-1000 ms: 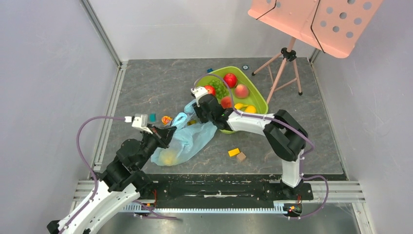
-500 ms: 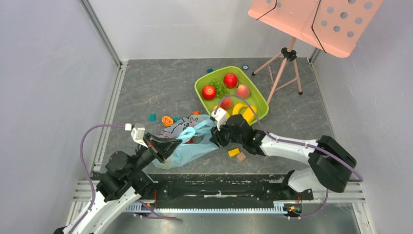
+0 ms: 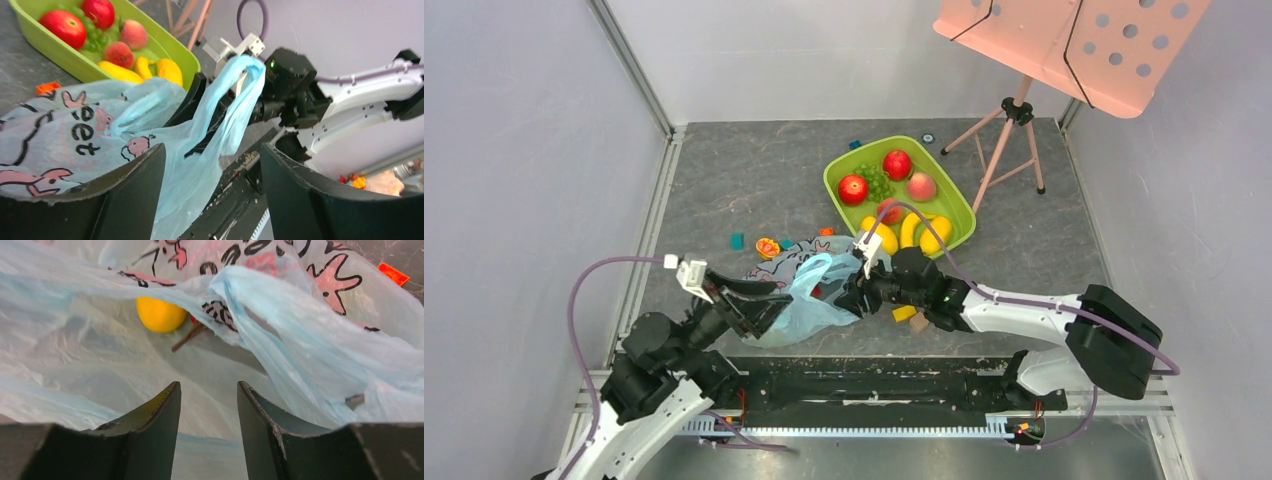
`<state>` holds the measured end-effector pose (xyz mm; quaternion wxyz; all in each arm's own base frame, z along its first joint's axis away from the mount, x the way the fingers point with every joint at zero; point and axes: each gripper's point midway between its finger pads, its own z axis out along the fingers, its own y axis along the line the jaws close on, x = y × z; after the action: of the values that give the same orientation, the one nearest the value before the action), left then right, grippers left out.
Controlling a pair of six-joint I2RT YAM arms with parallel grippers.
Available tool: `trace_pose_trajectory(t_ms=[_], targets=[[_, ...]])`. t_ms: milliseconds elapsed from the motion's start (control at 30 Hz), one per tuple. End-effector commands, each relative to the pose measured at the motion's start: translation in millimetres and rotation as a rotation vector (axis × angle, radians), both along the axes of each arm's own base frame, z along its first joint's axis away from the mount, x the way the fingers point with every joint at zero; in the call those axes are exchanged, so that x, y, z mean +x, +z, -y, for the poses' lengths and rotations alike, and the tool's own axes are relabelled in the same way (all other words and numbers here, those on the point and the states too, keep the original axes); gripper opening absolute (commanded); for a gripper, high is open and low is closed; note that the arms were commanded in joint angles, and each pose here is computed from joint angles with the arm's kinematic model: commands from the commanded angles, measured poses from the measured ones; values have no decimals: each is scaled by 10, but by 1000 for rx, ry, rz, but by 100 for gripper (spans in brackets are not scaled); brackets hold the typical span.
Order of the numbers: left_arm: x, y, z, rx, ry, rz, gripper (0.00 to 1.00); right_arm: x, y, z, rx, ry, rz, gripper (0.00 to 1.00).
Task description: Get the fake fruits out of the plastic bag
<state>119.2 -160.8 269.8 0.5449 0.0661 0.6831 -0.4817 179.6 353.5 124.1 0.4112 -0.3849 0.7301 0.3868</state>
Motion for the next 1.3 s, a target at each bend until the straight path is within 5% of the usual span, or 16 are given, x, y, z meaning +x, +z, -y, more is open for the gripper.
trace_pose_trajectory(t_ms=[0, 233, 300, 400, 733, 900, 1267], targets=[[99, 270, -233, 20, 139, -49, 77, 177, 353, -234, 173, -101, -41, 42], [358, 907, -297, 186, 239, -38, 76, 255, 428, -243, 312, -218, -145, 22], [407, 1195, -184, 207, 201, 1, 59, 238, 468, -282, 342, -211, -171, 17], [415, 1471, 63, 211, 96, 22, 4, 223, 522, -329, 374, -199, -199, 10], [430, 1298, 563, 247, -13, -79, 2, 358, 457, -217, 351, -283, -228, 0], [257, 1133, 1081, 406, -19, -21, 2, 394, 402, -173, 345, -300, -242, 0], [221, 370, 1309, 558, 163, -80, 2, 393, 209, 99, 330, -387, -263, 0]])
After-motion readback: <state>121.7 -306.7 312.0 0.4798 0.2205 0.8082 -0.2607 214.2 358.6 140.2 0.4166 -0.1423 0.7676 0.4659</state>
